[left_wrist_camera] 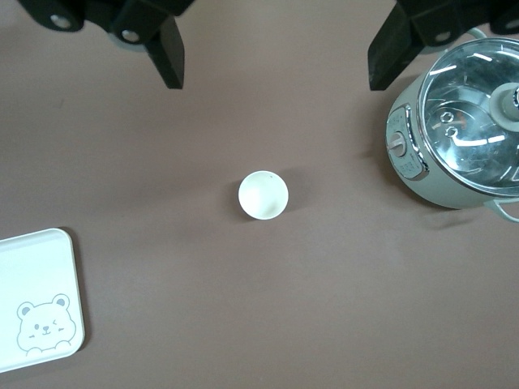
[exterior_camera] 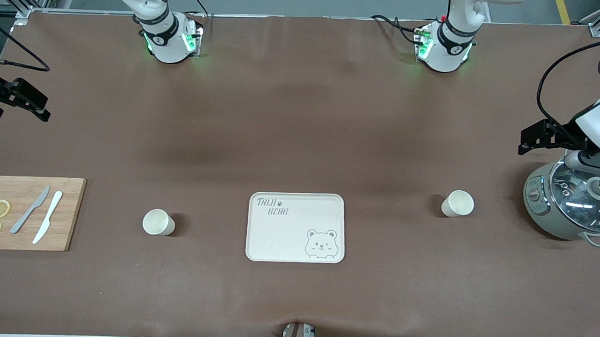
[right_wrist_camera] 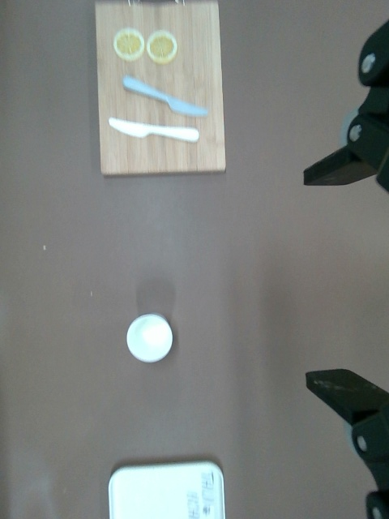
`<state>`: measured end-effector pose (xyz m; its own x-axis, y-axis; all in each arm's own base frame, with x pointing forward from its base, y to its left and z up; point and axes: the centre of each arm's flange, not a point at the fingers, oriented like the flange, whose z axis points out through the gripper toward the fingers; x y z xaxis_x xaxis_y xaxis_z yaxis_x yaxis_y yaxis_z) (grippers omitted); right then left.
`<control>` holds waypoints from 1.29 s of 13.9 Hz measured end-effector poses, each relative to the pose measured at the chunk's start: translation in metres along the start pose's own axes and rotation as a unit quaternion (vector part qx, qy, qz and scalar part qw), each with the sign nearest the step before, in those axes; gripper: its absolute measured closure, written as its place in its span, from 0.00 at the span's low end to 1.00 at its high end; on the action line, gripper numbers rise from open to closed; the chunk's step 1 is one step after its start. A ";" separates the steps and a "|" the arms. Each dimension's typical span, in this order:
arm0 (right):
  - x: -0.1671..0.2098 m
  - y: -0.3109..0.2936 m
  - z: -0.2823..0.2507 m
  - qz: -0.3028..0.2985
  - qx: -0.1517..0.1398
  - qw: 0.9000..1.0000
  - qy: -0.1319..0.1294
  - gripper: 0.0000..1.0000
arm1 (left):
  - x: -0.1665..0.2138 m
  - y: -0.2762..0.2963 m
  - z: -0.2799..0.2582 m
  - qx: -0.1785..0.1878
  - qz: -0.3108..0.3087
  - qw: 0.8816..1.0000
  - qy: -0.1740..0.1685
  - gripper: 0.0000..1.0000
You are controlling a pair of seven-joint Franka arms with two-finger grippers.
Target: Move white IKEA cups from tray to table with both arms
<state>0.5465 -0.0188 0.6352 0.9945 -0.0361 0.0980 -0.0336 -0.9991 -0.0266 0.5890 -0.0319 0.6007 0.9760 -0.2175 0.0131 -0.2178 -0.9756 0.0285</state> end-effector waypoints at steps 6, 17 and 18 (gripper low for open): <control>0.002 0.017 0.005 0.021 0.025 0.999 -0.004 0.00 | -0.005 -0.004 -0.005 0.000 0.011 1.000 0.005 0.00; 0.007 0.020 0.015 0.023 0.024 0.999 -0.012 0.00 | -0.010 -0.026 0.019 -0.004 0.008 1.000 -0.012 0.00; 0.007 0.020 0.016 0.023 0.024 0.999 -0.013 0.00 | -0.011 -0.026 0.022 -0.004 0.008 1.000 -0.015 0.00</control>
<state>0.5545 -0.0387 0.6191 0.9944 -0.0799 0.0699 -0.0744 -0.9942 -0.0779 0.5842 -0.0050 0.5782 0.9721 -0.2341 -0.0161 -0.2334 -0.9717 0.0371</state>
